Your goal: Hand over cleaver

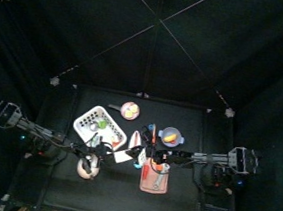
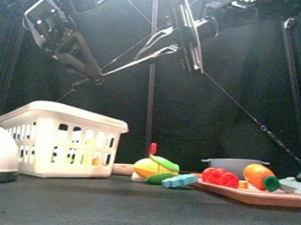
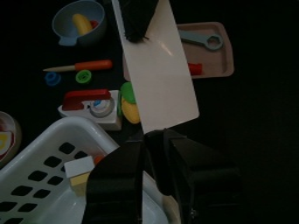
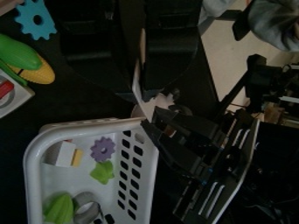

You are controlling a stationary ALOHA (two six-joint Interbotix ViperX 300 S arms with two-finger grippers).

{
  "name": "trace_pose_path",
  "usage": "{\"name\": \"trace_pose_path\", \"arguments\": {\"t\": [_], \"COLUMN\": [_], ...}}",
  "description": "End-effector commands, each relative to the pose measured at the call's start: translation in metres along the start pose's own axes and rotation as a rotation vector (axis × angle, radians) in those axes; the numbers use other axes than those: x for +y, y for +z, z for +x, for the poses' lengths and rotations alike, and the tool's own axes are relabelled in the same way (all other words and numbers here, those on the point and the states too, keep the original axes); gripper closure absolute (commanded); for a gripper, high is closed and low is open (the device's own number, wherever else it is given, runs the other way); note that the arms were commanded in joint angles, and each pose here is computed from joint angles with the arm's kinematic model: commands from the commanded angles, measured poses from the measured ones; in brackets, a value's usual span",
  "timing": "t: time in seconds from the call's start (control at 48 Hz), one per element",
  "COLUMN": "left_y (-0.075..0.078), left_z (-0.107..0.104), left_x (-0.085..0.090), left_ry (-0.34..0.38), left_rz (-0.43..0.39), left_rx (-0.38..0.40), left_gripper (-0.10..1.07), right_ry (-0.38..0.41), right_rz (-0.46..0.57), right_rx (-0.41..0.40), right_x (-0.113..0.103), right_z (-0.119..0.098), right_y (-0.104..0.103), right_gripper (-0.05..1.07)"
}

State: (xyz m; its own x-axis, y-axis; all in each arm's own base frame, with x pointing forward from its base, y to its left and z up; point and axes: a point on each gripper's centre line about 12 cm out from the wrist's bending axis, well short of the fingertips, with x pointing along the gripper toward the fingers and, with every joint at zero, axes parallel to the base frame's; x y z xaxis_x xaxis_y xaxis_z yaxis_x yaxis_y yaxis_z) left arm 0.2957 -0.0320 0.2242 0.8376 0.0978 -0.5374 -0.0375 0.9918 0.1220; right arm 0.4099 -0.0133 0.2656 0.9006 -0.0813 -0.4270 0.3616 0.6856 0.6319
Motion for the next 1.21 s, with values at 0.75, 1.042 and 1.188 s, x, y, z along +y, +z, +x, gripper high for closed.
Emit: {"name": "trace_pose_path", "arguments": {"t": [0.75,1.042,1.188], "left_y": [0.010,0.013,0.016], "left_z": [-0.003,-0.004,-0.005], "left_x": [0.007,0.009,0.009], "left_ry": [0.015,0.019,0.013], "left_rz": [-0.033,-0.043,-0.043], "left_rx": [-0.030,-0.038,-0.049], "left_gripper": [0.15,0.15,0.15], "right_ry": [0.020,0.011,0.012], "right_rz": [-0.019,-0.038,-0.059], "right_rx": [-0.014,-0.005,-0.009], "right_x": [0.002,-0.004,-0.003], "right_z": [-0.012,-0.015,-0.017], "right_y": [0.004,-0.001,-0.001], "right_gripper": [0.57,0.57,0.57]}}
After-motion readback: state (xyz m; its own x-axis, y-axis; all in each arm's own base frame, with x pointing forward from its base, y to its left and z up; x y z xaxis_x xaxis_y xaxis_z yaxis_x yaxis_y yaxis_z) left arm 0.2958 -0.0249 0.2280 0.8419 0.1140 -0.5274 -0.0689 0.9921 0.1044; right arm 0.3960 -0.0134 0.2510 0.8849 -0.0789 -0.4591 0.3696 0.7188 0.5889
